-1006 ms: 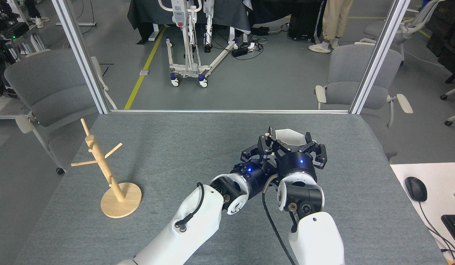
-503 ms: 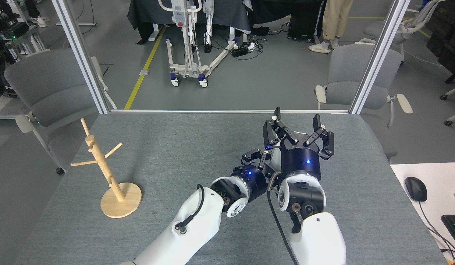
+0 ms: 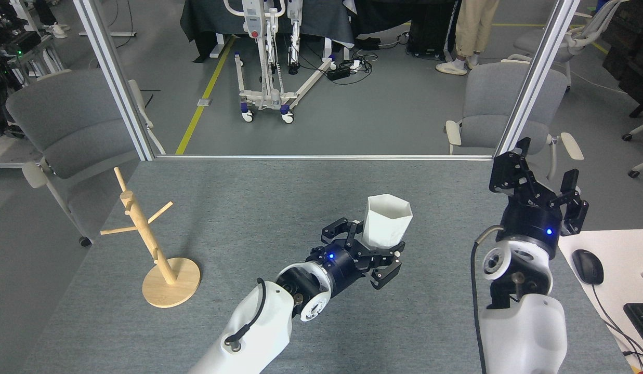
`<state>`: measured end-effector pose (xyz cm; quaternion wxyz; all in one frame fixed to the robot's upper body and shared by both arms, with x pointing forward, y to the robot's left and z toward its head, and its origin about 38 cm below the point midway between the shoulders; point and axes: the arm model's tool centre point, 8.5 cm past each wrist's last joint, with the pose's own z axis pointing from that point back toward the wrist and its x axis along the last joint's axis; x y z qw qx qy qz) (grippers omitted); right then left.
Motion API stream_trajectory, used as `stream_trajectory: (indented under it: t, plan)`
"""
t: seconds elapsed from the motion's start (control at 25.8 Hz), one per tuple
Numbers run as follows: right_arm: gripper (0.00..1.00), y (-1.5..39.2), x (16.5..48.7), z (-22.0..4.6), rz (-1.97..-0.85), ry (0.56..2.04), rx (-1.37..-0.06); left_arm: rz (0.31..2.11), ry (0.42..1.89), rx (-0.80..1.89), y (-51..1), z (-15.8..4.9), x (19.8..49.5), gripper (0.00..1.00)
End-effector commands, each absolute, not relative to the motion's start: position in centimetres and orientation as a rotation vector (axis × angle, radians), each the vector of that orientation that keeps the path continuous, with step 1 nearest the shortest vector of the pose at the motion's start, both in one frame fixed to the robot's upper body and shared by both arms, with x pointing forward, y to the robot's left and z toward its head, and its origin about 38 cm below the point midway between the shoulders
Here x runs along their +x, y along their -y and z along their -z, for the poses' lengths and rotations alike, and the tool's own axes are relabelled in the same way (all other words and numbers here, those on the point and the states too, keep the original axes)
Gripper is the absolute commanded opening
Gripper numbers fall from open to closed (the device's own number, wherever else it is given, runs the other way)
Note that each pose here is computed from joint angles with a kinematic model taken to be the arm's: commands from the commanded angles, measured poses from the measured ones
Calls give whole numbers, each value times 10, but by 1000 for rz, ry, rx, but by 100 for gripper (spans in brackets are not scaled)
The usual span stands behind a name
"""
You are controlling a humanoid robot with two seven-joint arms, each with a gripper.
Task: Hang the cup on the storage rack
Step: 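Open the right gripper and withdraw it from the cup, then carry the cup with the left gripper toward the wooden stand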
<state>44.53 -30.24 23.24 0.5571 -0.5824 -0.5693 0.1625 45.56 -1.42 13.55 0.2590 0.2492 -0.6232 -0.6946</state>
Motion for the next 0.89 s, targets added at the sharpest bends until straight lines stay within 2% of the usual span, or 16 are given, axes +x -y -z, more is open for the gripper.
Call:
stream_trajectory:
  t: [0.0,0.12,0.27,0.43,0.5,0.7,0.85]
  plan:
    - [98,355,439,-194,-325,1340,-1268,1848,1684,740,-26,-132,448,0]
    - [98,393,429,-158,-449,1334,-1252,1835,1690,800,-56,-133,439,0]
    - [99,409,414,-122,-608,1282,-1231,1850,1699,858,-89,-130,413,0]
    - [99,395,399,-80,-872,1123,-1263,1839,1686,940,-121,-131,389,0]
    - [99,373,399,-67,-992,1105,-1250,1830,1689,975,-131,-135,378,0]
    - [99,325,388,-39,-1088,1138,-1161,1806,1584,1013,-172,-118,362,0]
    - [99,327,386,-47,-1018,1222,-1270,1735,1560,1073,-224,-117,356,0]
